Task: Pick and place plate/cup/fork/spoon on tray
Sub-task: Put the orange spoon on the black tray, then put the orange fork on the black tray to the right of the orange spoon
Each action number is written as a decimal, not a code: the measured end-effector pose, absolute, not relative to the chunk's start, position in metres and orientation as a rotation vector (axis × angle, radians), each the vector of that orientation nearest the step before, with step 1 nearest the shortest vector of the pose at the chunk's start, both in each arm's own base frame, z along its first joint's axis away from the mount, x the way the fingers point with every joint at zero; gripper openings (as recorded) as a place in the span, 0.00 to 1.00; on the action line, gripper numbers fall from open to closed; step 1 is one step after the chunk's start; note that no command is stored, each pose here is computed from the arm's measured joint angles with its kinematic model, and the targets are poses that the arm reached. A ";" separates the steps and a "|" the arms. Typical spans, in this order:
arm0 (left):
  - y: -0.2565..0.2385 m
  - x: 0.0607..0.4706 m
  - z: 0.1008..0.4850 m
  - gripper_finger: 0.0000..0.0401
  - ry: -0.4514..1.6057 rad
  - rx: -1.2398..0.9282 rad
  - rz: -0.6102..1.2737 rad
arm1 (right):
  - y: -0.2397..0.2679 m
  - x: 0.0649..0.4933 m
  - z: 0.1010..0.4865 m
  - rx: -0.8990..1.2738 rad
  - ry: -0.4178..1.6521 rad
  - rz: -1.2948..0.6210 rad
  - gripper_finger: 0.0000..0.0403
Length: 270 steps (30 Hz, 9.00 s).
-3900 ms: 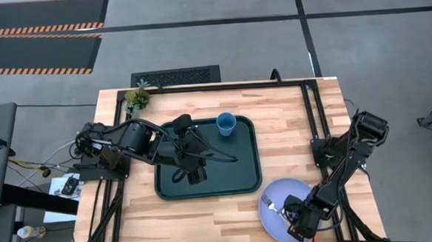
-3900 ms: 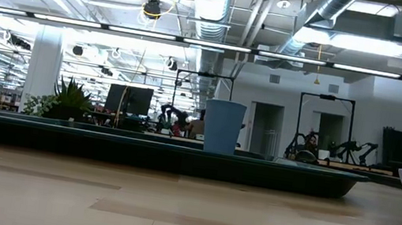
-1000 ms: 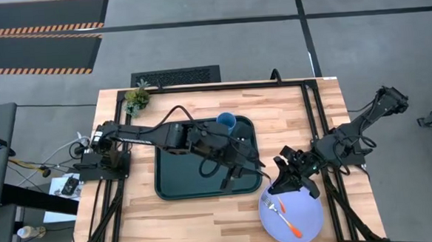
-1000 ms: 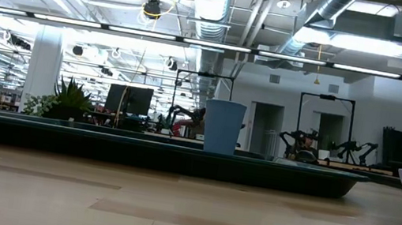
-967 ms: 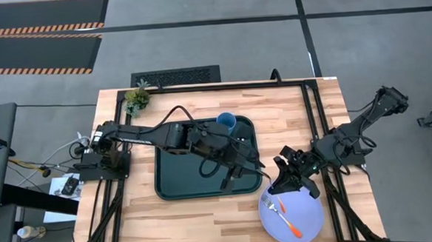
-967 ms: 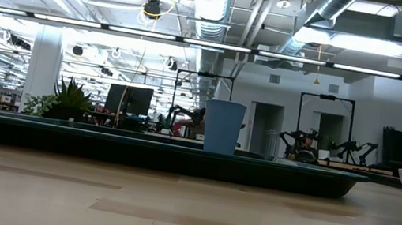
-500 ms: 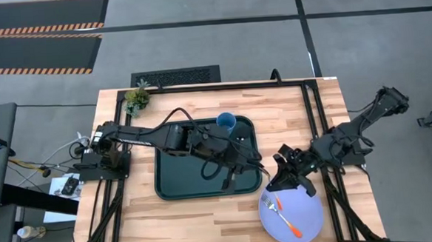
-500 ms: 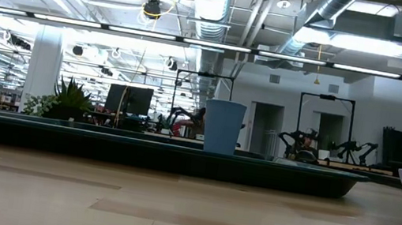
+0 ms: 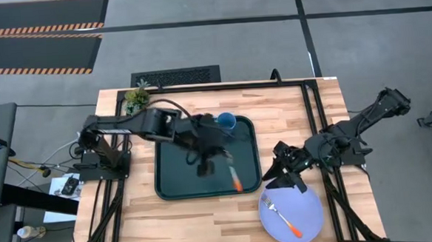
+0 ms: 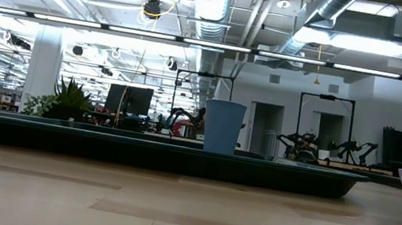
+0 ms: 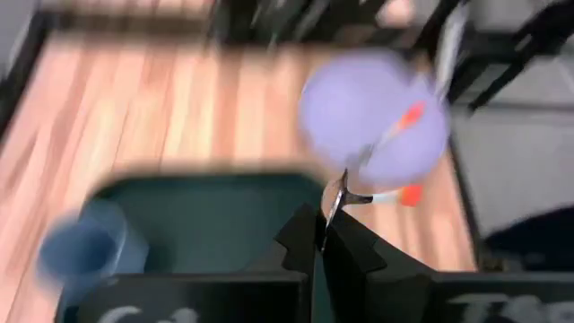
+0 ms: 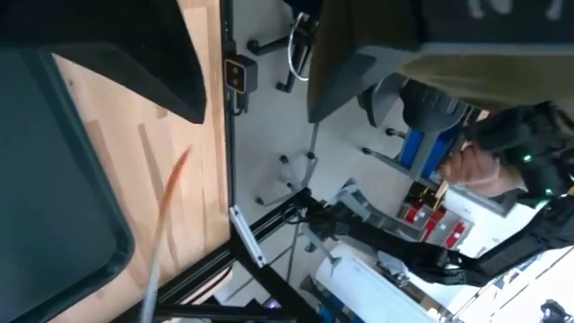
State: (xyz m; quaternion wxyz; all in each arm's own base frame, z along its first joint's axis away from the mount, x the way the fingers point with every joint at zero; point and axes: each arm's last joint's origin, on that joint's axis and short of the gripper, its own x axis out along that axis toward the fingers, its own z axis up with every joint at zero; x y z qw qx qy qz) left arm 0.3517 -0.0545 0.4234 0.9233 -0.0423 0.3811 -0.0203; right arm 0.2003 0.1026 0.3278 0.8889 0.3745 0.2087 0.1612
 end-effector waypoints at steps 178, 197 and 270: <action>0.043 0.212 0.364 0.26 0.510 -0.466 0.437 | 0.123 0.204 0.141 0.643 1.440 -0.656 0.34; 0.045 0.219 0.368 0.26 0.408 -0.607 0.462 | 0.119 0.199 0.184 0.545 1.439 -0.674 0.01; -0.015 0.391 0.246 0.24 0.323 -0.928 0.284 | 0.069 0.266 0.258 0.357 1.091 -0.464 0.02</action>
